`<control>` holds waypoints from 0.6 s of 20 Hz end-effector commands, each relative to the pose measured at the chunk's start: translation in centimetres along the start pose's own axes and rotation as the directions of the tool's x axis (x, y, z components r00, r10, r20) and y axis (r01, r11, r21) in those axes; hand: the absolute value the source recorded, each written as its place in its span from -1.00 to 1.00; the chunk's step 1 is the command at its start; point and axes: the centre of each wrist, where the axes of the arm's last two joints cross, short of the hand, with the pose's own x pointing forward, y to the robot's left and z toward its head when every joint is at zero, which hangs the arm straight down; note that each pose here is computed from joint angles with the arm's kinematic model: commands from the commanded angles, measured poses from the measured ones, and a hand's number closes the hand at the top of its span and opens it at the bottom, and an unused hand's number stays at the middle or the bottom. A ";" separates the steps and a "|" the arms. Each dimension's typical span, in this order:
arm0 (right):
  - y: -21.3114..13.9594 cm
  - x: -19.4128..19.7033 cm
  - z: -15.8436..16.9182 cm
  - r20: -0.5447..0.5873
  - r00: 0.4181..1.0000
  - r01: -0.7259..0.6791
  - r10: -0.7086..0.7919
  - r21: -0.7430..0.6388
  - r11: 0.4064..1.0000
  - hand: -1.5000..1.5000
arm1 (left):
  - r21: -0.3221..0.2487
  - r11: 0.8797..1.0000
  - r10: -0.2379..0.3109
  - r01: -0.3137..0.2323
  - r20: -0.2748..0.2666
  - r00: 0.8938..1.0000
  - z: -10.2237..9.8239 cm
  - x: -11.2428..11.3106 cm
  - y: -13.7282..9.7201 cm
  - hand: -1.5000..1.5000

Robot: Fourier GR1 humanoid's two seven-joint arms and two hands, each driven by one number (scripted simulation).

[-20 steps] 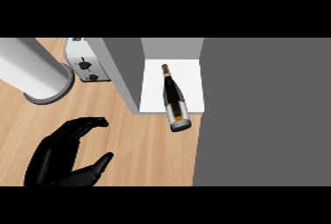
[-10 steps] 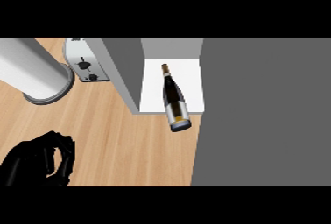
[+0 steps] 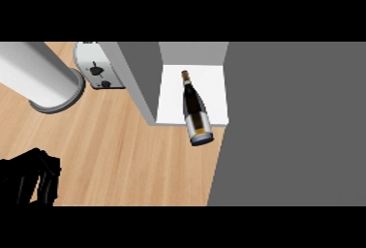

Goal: Pick up the wine, place it into the cabinet and close the cabinet

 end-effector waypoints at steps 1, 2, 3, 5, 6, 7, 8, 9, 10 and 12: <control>1.1 1.3 -2.7 0.104 0.990 0.077 -0.091 0.125 0.989 1.00 | -0.003 1.000 0.016 -0.016 -0.012 1.000 0.4 -0.4 -0.2 1.00; 1.8 2.8 -2.0 0.145 0.985 0.072 -0.091 0.135 0.988 1.00 | -0.006 1.000 0.006 -0.006 -0.006 1.000 0.1 -0.8 1.5 1.00; 2.2 1.7 -3.8 0.145 0.984 0.083 -0.101 0.129 0.988 1.00 | -0.005 1.000 0.007 -0.007 -0.012 1.000 0.3 -0.4 1.3 1.00; 1.0 1.5 -4.9 0.135 0.987 0.073 -0.090 0.129 0.989 1.00 | -0.023 1.000 0.003 -0.004 -0.015 1.000 0.8 -0.2 2.1 1.00; 2.1 2.9 -4.7 0.123 0.987 0.082 -0.102 0.153 0.985 1.00 | -0.020 1.000 0.007 -0.007 -0.006 1.000 0.6 0.5 1.1 1.00; 2.0 1.8 -6.9 0.137 0.986 0.078 -0.098 0.144 0.987 1.00 | -0.023 1.000 0.013 -0.013 -0.027 1.000 0.9 0.2 2.2 1.00; 2.0 2.4 -7.4 0.120 0.987 0.089 -0.109 0.164 0.982 1.00 | -0.021 1.000 0.001 -0.001 -0.014 1.000 0.6 0.2 2.8 1.00; 1.7 2.6 -8.3 0.118 0.987 0.094 -0.113 0.156 0.983 1.00 | -0.034 0.999 0.028 -0.029 -0.026 0.999 1.3 1.2 2.0 1.00; 1.9 3.3 -8.7 0.116 0.987 0.092 -0.112 0.169 0.981 1.00 | -0.013 1.000 0.003 -0.003 -0.027 1.000 1.0 0.5 2.9 1.00; 2.8 3.8 -10.9 0.131 0.985 0.084 -0.108 0.179 0.980 1.00 | -0.015 1.000 0.023 -0.023 -0.021 1.000 0.8 0.3 1.6 1.00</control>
